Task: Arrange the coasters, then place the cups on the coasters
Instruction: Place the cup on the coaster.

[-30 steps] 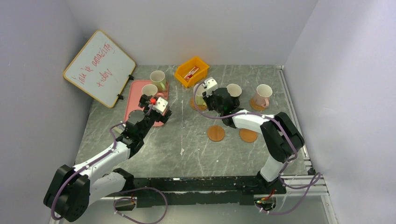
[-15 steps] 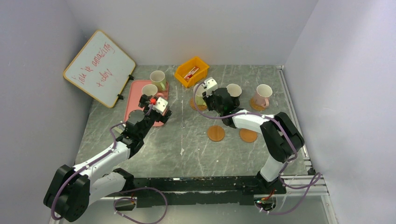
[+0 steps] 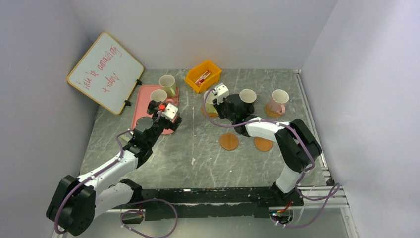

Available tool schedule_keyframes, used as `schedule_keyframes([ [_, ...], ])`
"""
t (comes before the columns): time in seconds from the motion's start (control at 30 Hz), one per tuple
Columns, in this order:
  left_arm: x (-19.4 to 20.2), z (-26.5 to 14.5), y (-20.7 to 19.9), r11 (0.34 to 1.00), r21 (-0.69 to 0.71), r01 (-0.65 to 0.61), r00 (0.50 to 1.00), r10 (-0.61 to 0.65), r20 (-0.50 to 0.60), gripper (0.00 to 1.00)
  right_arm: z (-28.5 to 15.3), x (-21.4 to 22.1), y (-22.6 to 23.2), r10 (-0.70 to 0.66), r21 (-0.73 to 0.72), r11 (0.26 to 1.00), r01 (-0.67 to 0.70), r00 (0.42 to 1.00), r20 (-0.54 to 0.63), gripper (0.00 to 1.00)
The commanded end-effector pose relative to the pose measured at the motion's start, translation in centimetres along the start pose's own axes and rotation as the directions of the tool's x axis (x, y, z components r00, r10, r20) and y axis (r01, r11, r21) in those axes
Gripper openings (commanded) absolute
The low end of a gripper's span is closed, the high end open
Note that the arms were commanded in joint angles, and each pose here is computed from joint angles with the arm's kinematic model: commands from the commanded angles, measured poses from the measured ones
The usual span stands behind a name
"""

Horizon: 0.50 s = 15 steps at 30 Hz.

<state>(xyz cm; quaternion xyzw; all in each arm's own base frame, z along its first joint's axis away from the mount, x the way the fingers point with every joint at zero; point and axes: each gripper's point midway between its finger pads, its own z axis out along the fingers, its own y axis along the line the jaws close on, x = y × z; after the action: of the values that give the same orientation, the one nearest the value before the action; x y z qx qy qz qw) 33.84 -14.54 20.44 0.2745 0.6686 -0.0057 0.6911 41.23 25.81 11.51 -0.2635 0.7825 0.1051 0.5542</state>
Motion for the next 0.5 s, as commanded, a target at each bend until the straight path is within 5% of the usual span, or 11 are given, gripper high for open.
schedule_keyframes([
  [0.0,-1.02,0.12,0.3,1.0,-0.01,-0.001,0.999,0.002,0.05,0.97,0.0,-6.02,-1.02,0.0,0.047,0.999,-0.01,0.979,0.203,0.0],
  [0.47,-1.01,0.15,0.36,1.0,-0.01,-0.001,0.999,0.002,0.05,0.97,0.02,-6.04,-1.11,0.001,0.057,0.998,-0.013,0.979,0.204,0.0],
])
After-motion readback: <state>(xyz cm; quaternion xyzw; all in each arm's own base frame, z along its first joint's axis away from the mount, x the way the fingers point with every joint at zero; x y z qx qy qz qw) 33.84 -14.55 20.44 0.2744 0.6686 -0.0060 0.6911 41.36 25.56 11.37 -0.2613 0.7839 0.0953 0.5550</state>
